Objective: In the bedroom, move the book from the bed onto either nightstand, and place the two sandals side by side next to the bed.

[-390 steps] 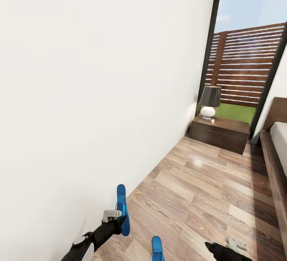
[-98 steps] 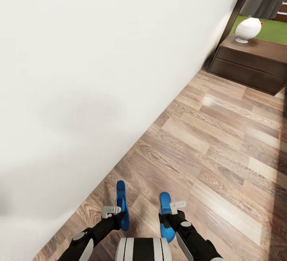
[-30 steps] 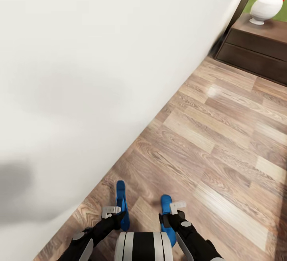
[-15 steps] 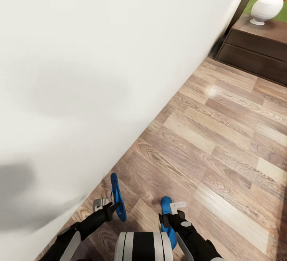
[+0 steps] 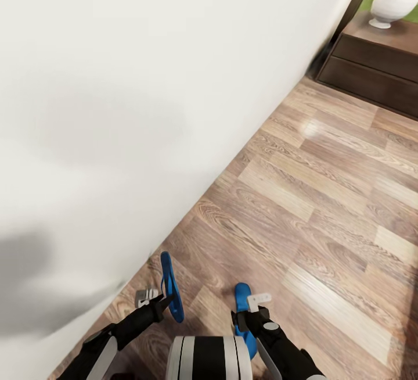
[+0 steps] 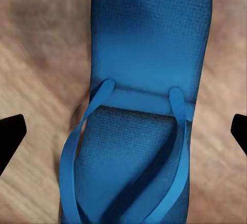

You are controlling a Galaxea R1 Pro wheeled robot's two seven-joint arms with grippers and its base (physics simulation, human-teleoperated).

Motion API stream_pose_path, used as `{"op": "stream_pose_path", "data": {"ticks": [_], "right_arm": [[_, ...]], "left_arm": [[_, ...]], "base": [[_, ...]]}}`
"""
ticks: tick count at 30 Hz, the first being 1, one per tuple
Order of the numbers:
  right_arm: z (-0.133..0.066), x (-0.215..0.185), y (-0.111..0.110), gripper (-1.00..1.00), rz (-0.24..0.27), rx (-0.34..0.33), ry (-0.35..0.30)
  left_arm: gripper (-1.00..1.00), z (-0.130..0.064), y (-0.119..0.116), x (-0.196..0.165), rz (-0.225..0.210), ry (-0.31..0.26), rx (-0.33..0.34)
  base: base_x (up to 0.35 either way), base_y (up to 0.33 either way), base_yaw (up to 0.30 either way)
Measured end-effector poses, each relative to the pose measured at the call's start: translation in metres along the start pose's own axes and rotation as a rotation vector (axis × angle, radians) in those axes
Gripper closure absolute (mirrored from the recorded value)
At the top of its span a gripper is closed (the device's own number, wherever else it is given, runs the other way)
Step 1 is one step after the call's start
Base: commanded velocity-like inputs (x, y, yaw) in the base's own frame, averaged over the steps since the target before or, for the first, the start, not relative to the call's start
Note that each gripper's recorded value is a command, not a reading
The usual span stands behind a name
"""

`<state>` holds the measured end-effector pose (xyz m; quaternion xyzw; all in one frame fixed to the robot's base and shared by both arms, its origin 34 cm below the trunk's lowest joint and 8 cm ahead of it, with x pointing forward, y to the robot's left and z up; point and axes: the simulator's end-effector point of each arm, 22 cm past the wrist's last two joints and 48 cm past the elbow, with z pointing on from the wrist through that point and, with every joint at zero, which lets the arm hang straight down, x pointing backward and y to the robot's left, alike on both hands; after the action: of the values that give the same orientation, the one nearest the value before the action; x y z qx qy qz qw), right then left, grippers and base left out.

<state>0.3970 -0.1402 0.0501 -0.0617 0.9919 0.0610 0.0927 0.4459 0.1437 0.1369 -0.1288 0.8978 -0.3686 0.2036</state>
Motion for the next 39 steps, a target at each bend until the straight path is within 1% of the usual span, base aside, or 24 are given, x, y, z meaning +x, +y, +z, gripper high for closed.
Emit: {"op": "stream_pose_path", "data": {"ticks": [12,19,26,31,32,39], "right_arm": [[0.012,0.024,0.001,-1.0,0.006,-0.005,0.048],[0.012,0.024,0.001,-1.0,0.006,-0.005,0.048],[0.018,0.039,0.002,-1.0,0.01,-0.009,0.076],[0.018,0.039,0.002,-1.0,0.01,-0.009,0.076],[0.018,0.039,0.002,1.0,0.01,-0.008,0.076],[0.018,0.038,0.002,1.0,0.009,-0.008,0.074]], "left_arm": [[1.0,0.004,0.015,0.021,-0.03,0.034,-0.019],[1.0,0.004,0.015,0.021,-0.03,0.033,-0.019],[1.0,0.006,0.023,0.033,-0.047,0.054,-0.03],[1.0,0.006,0.023,0.033,-0.048,0.053,-0.03],[1.0,0.006,0.023,0.033,-0.048,0.053,-0.03],[1.0,0.006,0.023,0.033,-0.048,0.053,-0.03]], "base": [[0.0,0.0,0.0],[0.0,0.0,0.0],[0.0,0.0,0.0],[0.0,0.0,0.0],[0.0,0.0,0.0],[0.0,0.0,0.0]]}}
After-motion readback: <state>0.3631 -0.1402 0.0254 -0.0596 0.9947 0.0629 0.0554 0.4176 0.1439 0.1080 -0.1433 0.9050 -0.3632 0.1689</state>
